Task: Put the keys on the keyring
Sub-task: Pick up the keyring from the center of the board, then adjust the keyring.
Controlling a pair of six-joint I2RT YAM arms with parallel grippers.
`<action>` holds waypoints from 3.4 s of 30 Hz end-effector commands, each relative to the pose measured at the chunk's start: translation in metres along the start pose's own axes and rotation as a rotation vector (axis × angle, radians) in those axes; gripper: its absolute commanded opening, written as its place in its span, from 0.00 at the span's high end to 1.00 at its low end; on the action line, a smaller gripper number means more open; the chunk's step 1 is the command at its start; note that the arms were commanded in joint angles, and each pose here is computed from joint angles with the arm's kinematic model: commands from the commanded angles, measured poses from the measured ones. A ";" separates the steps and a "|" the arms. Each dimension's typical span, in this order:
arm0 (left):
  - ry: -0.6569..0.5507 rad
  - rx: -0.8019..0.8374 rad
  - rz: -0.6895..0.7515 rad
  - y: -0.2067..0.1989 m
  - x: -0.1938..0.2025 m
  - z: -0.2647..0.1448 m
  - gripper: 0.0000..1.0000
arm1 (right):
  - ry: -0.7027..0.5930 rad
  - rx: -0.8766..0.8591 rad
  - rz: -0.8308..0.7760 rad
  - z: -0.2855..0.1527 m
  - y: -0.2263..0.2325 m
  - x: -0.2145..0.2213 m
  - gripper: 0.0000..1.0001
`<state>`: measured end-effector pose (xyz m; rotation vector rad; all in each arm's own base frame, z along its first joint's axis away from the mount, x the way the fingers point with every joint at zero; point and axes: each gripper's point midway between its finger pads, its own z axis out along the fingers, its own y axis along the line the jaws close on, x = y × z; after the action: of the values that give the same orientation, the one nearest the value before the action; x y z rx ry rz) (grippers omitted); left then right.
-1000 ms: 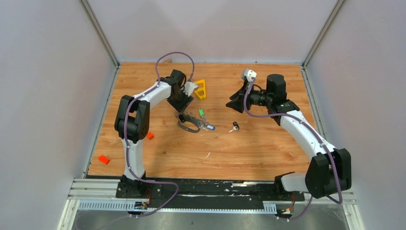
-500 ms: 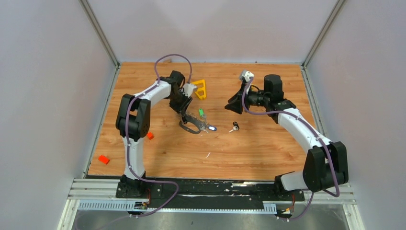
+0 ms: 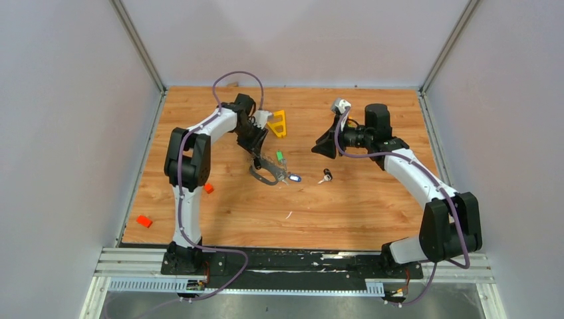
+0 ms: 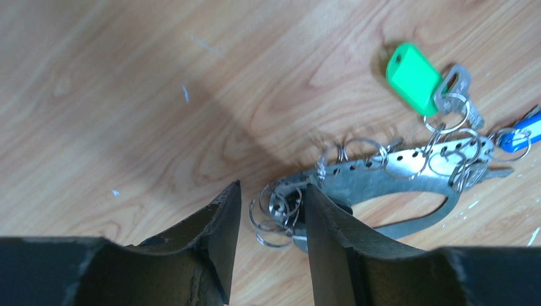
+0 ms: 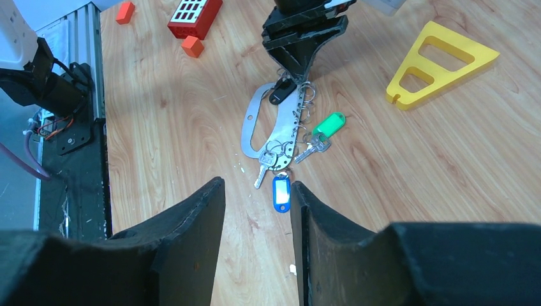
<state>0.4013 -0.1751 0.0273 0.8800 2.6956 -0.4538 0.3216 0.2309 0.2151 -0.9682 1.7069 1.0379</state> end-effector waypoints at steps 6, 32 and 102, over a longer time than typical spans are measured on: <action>-0.073 0.054 -0.012 -0.003 -0.032 0.001 0.51 | -0.014 -0.024 -0.010 0.000 0.002 -0.005 0.58; -0.089 0.052 0.113 -0.001 -0.039 0.008 0.73 | 0.010 -0.038 0.029 0.005 -0.002 0.003 0.60; -0.762 0.363 0.467 -0.221 -0.039 -0.191 1.00 | -0.037 -0.191 -0.148 0.052 0.081 -0.038 0.76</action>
<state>0.2700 -0.2905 0.2361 1.1188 1.7794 -0.9528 0.2690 0.3078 0.2490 -1.1708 1.5342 1.1553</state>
